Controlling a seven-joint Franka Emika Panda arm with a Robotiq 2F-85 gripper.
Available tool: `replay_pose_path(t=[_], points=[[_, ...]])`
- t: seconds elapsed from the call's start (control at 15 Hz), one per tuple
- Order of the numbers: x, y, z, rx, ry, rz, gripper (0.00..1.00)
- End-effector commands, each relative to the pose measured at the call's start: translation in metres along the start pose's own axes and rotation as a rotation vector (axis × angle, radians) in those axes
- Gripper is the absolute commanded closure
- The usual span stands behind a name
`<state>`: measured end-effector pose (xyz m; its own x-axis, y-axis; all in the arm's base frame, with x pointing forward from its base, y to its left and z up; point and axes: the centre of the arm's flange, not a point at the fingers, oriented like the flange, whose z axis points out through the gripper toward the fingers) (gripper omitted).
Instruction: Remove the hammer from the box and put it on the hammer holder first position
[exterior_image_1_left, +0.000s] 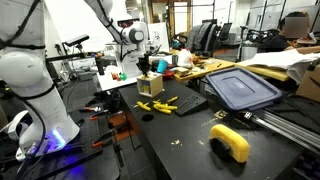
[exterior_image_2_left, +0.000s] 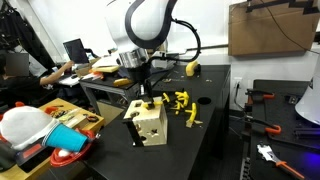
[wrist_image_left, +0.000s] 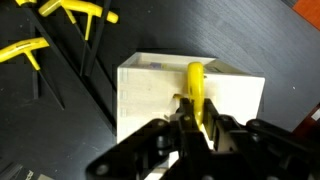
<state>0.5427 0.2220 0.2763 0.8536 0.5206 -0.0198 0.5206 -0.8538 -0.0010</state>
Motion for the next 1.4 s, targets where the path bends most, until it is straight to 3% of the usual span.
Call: replay_pose_path(t=[0.0,0.73,1.33], points=[[-0.016,-0.006,-0.032,-0.023,0.029,-0.025,0.96],[-0.027,-0.014,-0.086,-0.053,0.112,-0.033,0.96],[-0.028,-0.002,-0.117,-0.035,0.153,0.069,0.96]])
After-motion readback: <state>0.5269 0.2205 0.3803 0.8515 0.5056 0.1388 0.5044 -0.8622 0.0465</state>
